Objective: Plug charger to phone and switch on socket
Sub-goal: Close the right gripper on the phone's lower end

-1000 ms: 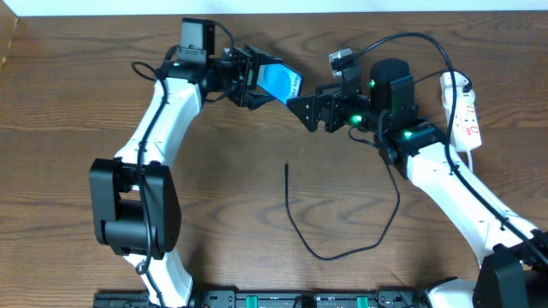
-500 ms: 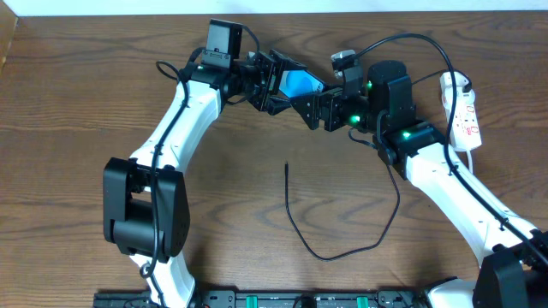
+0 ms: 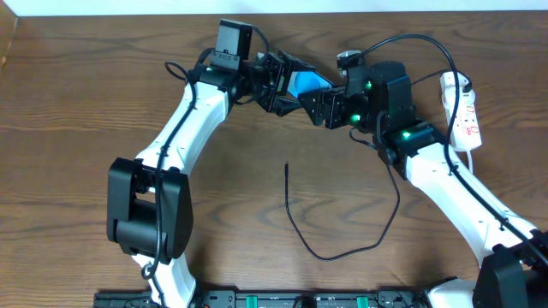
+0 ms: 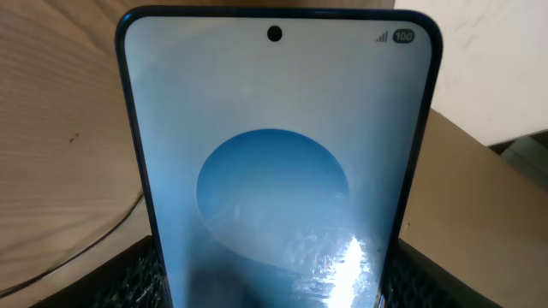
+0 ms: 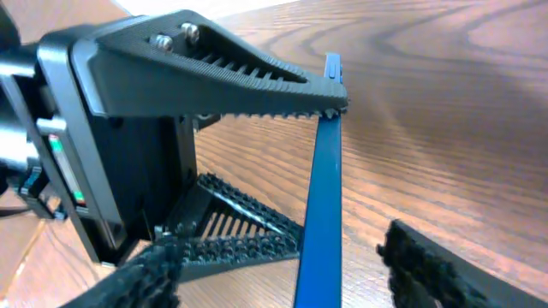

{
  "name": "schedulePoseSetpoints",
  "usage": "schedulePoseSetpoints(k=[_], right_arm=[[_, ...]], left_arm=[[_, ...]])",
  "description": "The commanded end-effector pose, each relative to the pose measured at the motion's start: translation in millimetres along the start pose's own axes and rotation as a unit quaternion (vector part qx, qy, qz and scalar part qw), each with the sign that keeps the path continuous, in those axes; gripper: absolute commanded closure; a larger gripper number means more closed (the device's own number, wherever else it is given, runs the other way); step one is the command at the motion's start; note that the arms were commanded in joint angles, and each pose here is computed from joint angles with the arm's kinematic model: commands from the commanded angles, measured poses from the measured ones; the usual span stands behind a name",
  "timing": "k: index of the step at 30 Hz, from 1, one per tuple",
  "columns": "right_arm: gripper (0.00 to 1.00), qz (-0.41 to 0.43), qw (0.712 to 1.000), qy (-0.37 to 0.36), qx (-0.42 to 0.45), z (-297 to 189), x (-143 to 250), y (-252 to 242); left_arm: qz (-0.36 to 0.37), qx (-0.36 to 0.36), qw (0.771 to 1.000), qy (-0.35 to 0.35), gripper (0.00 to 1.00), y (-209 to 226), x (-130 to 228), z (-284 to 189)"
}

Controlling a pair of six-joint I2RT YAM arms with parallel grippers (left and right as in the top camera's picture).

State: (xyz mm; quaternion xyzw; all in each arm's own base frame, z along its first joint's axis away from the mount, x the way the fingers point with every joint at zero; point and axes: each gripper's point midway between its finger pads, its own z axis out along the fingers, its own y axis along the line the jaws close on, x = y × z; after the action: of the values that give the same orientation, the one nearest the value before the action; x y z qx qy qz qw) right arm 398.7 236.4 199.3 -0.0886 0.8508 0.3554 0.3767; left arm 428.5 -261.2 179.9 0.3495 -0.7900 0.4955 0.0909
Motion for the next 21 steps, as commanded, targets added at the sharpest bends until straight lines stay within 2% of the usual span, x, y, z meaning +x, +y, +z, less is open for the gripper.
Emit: schedulePoseSetpoints(k=[1,7,11,16,19,21], right_arm=[[0.30,0.007,1.000,-0.007,0.010,1.7,-5.4,-1.4],[0.38,0.007,1.000,-0.006,0.011,1.7,-5.2,-1.6],[0.52,0.006,1.000,-0.008,0.014,1.8,-5.6,-2.8],[0.57,0.006,1.000,-0.007,0.014,2.0,-5.4,-3.0],[0.66,0.008,1.000,-0.004,0.016,4.0,-3.4,-4.8],[0.69,0.009,1.000,-0.001,0.017,6.5,-1.2,-6.9]], left_arm=[[0.011,0.016,1.000,0.013,0.93,-15.6,21.0,-7.3],[0.009,0.016,1.000,0.013,0.93,-16.1,20.9,-7.3],[0.008,0.016,1.000,0.014,0.93,-16.1,21.0,-7.3],[0.009,0.016,1.000,0.014,0.93,-16.1,21.0,-7.3],[0.009,0.016,1.000,0.014,0.93,-16.1,21.0,-7.3],[0.009,0.016,1.000,0.014,0.93,-16.1,21.0,-7.3]])
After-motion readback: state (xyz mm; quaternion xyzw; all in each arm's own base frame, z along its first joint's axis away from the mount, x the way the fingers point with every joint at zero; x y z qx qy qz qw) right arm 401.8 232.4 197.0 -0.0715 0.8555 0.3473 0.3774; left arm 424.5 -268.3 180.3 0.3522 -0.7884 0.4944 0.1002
